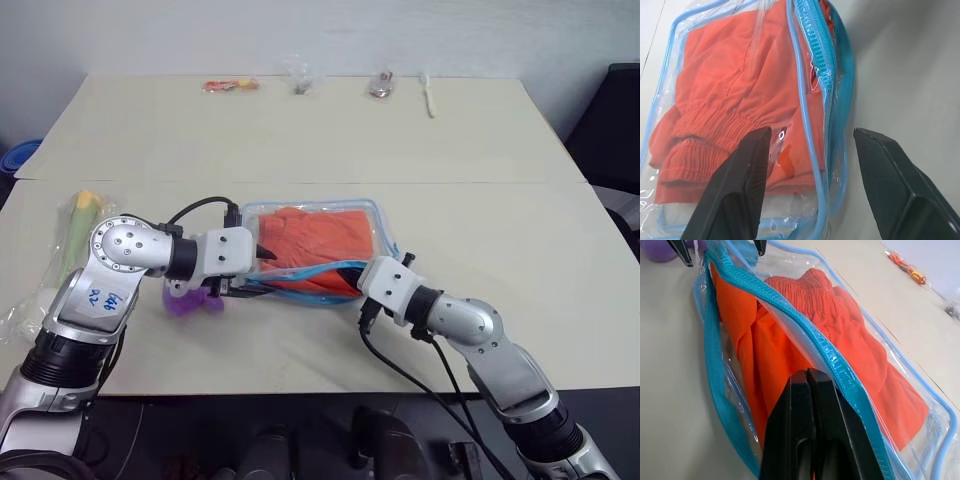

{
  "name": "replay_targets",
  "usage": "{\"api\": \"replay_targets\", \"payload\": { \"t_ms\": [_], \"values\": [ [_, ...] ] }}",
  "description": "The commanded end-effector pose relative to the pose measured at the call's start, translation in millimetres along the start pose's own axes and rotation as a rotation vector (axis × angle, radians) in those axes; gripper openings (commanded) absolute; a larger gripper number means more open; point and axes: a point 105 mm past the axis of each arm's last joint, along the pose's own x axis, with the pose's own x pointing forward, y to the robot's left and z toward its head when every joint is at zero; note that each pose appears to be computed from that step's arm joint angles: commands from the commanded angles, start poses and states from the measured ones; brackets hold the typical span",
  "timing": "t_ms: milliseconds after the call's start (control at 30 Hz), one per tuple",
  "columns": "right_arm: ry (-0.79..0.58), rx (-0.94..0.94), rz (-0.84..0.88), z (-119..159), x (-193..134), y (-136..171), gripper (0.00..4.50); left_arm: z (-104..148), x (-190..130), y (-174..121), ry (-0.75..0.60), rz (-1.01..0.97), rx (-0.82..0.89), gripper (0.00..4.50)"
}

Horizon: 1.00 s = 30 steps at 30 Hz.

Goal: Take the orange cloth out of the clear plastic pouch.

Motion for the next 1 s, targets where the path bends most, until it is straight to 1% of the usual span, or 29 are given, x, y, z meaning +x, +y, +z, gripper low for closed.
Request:
{"api": "replay_targets", "payload": {
  "t_ms": [33, 67, 300, 567, 600, 633, 667, 800, 900, 1000],
  "values": [
    [-0.044, -0.026, -0.018, 11, -2, -5, 0.0, 6, -1, 9, -0.011, 0.038, 0.03, 2.38],
    [-0.044, -0.026, -0.019, 11, -2, -5, 0.0, 6, 0, 9, -0.01, 0.037, 0.031, 2.18],
    [-0.041, -0.027, -0.02, 10, -4, -6, 0.0, 7, 0, 8, -0.027, 0.028, 0.014, 0.02],
    [-0.035, -0.047, -0.014, 8, -5, -4, 0.0, 13, 1, 10, -0.045, 0.046, -0.036, 0.02],
    [-0.029, -0.048, -0.012, 6, -5, -3, 0.29, 15, 1, 10, -0.049, 0.048, -0.041, 0.0],
    [-0.023, -0.058, -0.012, 4, -4, -2, 0.37, 16, 1, 10, -0.052, 0.049, -0.045, 0.0],
    [-0.019, -0.065, -0.012, 3, -4, -1, 0.56, 16, 0, 10, -0.054, 0.051, -0.047, 0.0],
    [0.021, -0.106, -0.001, -5, -1, 7, 1.77, 20, -1, 9, -0.061, 0.054, -0.051, 0.0],
    [0.028, -0.123, -0.039, -8, 4, 5, 1.77, 23, -3, 10, -0.067, 0.057, -0.049, 0.0],
    [0.032, -0.14, -0.033, -9, 9, 8, 1.77, 26, -4, 11, -0.074, 0.062, -0.045, 0.0]
  ]
}}
